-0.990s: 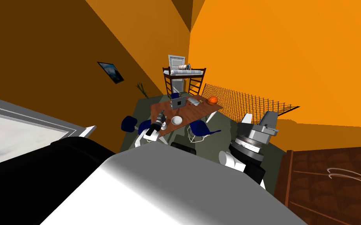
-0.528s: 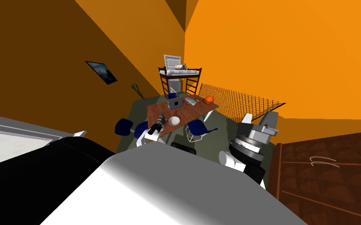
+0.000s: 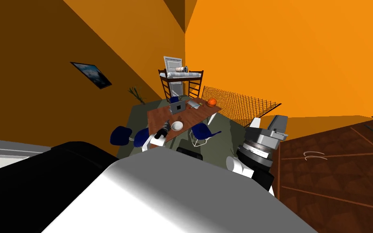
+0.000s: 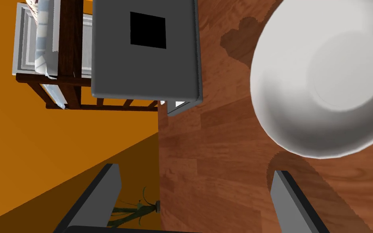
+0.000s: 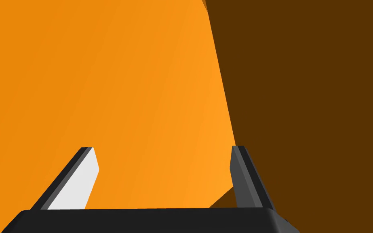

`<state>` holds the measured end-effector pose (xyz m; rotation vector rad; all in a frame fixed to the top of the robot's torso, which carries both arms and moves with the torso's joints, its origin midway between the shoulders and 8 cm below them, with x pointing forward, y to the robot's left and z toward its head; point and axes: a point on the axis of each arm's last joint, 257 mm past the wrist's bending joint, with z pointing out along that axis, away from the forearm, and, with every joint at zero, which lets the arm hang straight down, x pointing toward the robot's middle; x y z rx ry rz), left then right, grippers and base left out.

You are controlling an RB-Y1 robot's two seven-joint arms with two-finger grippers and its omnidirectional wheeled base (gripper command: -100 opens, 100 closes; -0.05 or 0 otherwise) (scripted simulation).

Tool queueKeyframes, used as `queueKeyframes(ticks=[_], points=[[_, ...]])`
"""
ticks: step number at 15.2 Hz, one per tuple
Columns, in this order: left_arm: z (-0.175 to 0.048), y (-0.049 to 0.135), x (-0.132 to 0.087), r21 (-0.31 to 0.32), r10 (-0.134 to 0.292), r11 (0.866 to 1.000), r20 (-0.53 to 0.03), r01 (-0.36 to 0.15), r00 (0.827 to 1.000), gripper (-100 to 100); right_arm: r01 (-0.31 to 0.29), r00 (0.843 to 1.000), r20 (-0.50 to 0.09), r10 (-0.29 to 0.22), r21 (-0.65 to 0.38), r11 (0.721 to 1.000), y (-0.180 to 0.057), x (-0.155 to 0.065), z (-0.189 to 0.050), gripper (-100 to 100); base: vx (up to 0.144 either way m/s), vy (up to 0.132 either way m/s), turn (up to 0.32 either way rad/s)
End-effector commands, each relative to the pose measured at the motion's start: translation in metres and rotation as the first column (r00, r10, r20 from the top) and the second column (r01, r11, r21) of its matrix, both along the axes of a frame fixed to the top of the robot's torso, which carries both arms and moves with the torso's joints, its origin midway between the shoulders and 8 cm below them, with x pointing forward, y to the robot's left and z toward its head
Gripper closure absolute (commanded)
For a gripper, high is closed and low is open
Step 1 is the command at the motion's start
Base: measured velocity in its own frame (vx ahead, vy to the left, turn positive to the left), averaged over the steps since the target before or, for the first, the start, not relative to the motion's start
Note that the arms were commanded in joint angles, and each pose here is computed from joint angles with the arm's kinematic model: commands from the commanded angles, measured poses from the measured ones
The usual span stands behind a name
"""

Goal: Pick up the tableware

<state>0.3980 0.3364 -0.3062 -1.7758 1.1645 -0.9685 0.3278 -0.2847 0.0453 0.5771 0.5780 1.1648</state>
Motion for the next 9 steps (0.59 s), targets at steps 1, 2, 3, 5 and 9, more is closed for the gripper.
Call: queueKeyframes(ticks=[1,2,3,5,9], points=[[-0.019,0.003,-0.005,-0.022,0.028,0.999,-0.058,-0.029,0.998,-100,0.0,1.0,0.0,0.0,0.0,1.0,0.0,0.0,0.0,0,0.021,-0.017,-0.113],[-0.022,0.004,-0.007,-0.022,0.032,0.999,-0.072,-0.034,0.997,-100,0.0,1.0,0.0,0.0,0.0,1.0,0.0,0.0,0.0,0,0.023,-0.016,-0.134],[-0.034,0.006,-0.011,-0.037,0.049,0.998,-0.103,-0.053,0.993,-100,0.0,1.0,0.0,0.0,0.0,1.0,0.0,0.0,0.0,0,0.03,-0.019,-0.174],[-0.038,0.007,-0.015,-0.038,0.056,0.997,-0.125,-0.061,0.991,-100,0.0,1.0,0.0,0.0,0.0,1.0,0.0,0.0,0.0,0,0.026,-0.009,-0.095],[-0.067,0.011,-0.03,-0.062,0.1,0.991,-0.221,-0.117,0.97,-100,0.0,1.0,0.0,0.0,0.0,1.0,0.0,0.0,0.0,0,0.027,-0.012,-0.14]])
